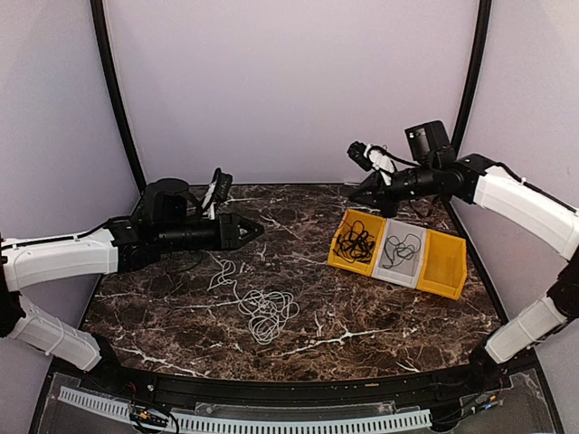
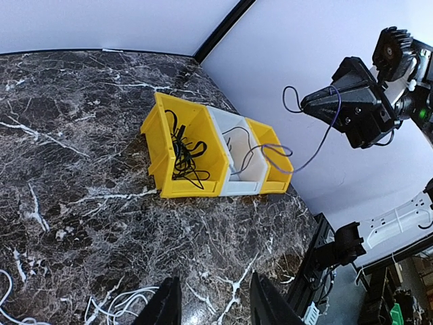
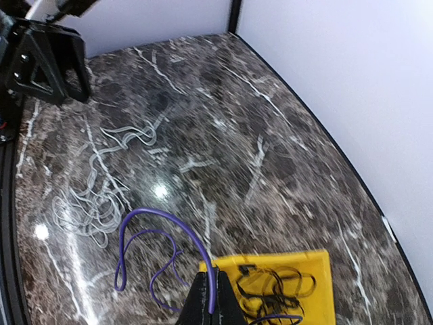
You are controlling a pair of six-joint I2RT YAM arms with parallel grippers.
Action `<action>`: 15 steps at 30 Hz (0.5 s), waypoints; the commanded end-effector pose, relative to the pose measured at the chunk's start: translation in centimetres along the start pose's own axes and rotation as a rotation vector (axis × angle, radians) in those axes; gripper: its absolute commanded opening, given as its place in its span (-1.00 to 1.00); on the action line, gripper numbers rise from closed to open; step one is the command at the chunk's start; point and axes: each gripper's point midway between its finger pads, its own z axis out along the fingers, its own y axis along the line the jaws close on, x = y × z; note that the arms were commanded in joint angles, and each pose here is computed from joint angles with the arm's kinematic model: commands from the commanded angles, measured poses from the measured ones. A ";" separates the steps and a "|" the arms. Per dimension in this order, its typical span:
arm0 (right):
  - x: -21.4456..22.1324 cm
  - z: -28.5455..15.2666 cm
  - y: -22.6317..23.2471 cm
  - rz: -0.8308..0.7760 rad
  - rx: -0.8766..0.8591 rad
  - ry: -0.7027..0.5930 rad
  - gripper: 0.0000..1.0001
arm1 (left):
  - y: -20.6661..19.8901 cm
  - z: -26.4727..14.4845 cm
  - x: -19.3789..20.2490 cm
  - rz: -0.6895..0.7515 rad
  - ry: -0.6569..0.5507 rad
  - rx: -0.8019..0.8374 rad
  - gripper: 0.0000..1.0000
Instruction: Untangle the cables
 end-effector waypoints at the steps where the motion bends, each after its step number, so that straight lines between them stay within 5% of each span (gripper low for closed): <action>1: 4.5 -4.6 -3.3 0.057 0.131 0.040 -1.00 | 0.7 0.4 0.2 0.029 -0.004 -0.030 -0.28; 8: 12.1 -11.3 -7.8 0.113 0.339 0.152 -1.00 | 1.7 1.2 0.0 0.071 0.002 -0.078 -0.28; 15: 17.1 -10.6 -9.5 0.138 0.363 0.267 -1.00 | 2.1 1.7 0.4 0.061 0.016 -0.084 -0.28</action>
